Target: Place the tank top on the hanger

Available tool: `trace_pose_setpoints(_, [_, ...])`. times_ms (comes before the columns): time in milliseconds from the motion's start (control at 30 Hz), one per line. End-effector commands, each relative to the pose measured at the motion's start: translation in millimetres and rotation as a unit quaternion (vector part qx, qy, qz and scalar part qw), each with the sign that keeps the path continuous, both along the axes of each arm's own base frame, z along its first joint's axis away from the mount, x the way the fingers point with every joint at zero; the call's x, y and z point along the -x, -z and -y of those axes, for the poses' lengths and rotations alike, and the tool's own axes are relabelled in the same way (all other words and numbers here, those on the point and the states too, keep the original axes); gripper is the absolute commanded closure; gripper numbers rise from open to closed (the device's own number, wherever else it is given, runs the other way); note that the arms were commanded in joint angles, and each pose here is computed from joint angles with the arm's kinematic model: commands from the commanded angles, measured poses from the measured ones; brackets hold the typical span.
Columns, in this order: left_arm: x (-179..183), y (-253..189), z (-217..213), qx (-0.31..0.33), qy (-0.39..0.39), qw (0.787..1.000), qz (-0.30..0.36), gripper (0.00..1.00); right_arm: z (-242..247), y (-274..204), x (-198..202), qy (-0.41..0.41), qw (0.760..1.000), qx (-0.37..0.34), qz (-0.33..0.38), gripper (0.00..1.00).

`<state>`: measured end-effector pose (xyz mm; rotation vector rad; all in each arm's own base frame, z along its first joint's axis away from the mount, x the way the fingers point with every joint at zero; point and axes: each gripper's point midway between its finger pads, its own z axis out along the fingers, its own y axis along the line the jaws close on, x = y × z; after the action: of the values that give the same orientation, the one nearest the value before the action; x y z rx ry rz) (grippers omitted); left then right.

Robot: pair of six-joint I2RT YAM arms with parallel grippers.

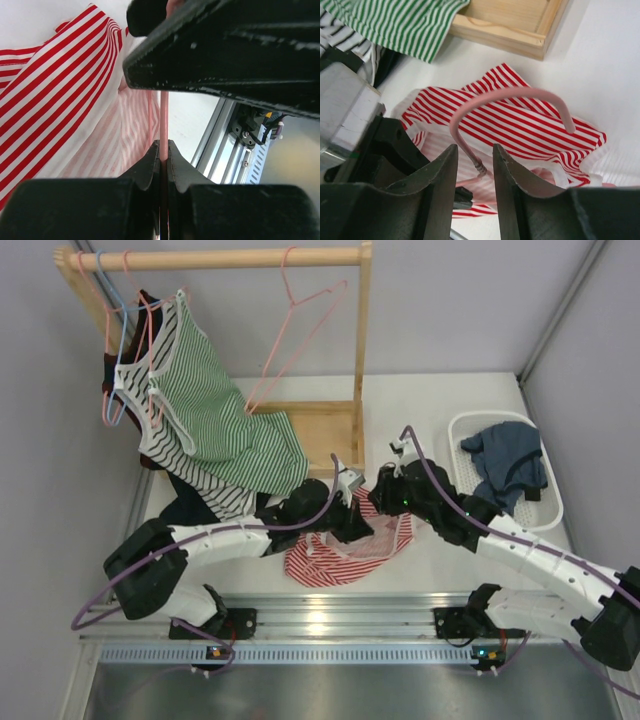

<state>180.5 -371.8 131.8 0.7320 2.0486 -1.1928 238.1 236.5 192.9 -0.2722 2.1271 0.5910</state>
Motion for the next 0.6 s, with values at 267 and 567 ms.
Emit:
trace_pose_setpoints(267, [-10.3,-27.5,15.7,0.031,0.005,0.999,0.035,1.0,-2.0,2.1,-10.4,0.015,0.999,-0.01,0.035,0.75])
trace_pose_setpoints(567, [-8.4,-19.7,16.5,0.019,0.013,0.999,0.028,1.0,5.4,0.3,-13.6,0.037,0.998,-0.008,0.048,1.0])
